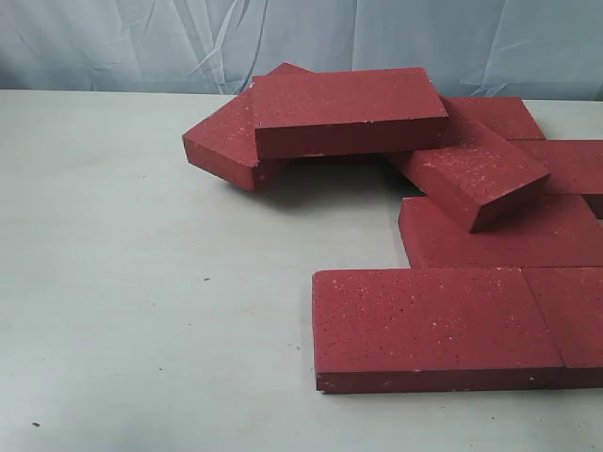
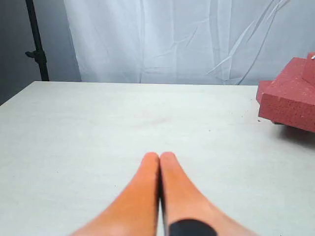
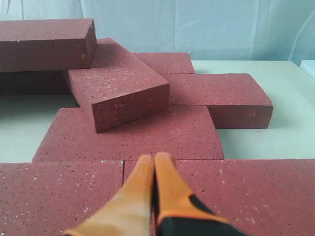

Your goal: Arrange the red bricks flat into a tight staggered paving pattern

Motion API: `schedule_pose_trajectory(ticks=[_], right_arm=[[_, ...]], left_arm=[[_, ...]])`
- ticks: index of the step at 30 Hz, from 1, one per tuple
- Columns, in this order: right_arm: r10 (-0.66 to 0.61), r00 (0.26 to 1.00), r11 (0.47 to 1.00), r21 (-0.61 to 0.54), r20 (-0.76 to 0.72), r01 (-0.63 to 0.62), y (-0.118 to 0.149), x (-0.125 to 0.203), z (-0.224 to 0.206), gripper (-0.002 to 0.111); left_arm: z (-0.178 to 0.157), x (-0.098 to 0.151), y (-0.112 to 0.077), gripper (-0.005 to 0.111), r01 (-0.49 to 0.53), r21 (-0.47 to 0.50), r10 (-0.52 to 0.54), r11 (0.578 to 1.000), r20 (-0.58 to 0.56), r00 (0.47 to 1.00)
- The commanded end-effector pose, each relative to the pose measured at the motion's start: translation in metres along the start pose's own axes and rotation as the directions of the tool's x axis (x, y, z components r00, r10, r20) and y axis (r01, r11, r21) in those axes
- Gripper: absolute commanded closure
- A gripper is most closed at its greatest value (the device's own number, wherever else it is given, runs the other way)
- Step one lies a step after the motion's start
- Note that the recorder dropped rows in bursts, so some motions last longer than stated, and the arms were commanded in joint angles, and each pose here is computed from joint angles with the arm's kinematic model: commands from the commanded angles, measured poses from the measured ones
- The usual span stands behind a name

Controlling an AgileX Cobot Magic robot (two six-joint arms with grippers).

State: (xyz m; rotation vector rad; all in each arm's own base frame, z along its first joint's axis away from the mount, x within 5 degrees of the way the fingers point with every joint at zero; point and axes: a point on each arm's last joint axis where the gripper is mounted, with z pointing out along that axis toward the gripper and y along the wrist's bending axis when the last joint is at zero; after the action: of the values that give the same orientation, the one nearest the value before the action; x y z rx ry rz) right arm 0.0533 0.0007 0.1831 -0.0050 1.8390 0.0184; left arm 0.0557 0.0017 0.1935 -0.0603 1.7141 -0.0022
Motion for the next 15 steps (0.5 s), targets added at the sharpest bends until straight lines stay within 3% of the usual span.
schedule_pose_trajectory(ticks=[1, 8, 15], right_arm=[[-0.003, 1.000, 1.000, -0.001, 0.006, 0.003, 0.000, 0.001, 0.000, 0.109], [-0.005, 0.999, 1.000, -0.001, 0.044, 0.005, 0.000, -0.002, 0.000, 0.109], [-0.003, 0.924, 1.000, -0.009, 0.382, 0.006, 0.001, -0.033, -0.006, 0.109]], left_arm=[[0.000, 0.001, 0.000, 0.107, 0.003, 0.004, -0.003, 1.000, 0.008, 1.000], [0.000, 0.001, 0.000, 0.107, 0.003, 0.004, -0.003, 1.000, 0.008, 1.000], [0.000, 0.001, 0.000, 0.107, 0.003, 0.004, -0.003, 1.000, 0.008, 1.000]])
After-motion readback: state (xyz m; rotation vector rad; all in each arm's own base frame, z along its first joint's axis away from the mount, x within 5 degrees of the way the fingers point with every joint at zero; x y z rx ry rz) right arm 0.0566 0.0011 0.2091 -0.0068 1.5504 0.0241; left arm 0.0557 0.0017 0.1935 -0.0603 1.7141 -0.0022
